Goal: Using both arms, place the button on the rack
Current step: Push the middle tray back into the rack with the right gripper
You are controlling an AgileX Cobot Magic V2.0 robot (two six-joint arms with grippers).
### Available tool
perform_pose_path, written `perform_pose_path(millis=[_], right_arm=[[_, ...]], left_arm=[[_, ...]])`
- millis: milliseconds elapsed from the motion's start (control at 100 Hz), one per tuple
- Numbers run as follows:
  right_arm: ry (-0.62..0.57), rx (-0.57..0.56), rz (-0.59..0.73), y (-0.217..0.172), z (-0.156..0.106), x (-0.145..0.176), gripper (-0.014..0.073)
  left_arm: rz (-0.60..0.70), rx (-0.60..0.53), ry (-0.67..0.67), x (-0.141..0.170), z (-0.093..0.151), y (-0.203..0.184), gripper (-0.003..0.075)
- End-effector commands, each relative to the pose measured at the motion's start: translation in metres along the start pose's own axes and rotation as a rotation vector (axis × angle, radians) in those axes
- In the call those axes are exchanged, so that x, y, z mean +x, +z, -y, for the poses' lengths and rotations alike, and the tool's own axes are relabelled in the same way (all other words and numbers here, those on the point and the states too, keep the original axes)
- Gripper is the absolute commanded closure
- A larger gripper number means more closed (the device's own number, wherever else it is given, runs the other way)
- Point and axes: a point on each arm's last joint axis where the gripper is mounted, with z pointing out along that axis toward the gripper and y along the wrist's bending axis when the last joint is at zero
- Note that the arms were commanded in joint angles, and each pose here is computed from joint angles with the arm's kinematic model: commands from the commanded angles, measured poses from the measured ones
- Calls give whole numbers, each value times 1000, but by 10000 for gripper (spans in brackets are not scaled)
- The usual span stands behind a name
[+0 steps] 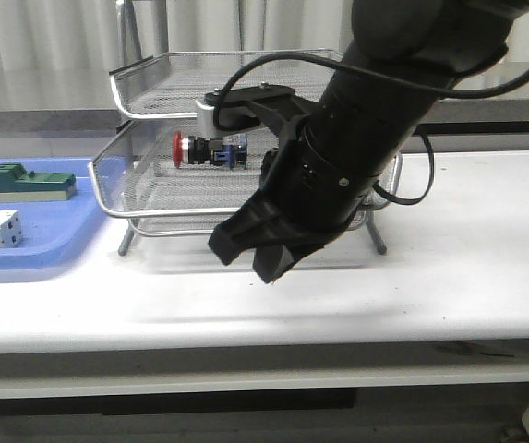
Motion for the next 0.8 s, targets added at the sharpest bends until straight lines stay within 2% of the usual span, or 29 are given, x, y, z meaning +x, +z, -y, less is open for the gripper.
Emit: perform_pose_path(millis=[0, 160, 280, 550, 790], right_arm=[[-16, 79, 170, -17, 24, -32, 662], [26, 122, 177, -12, 55, -45, 662], [45, 139, 184, -13, 68, -50, 662], [40, 98, 115, -20, 59, -49, 662], [80, 84, 144, -51, 53, -52, 660]], left_arm=[[105, -15, -15, -16, -2, -1, 741], [105, -15, -15, -16, -2, -1, 741], [105, -15, -15, -16, -2, -1, 741], [105, -15, -15, -16, -2, -1, 741], [105, -15, -15, -16, -2, -1, 741]])
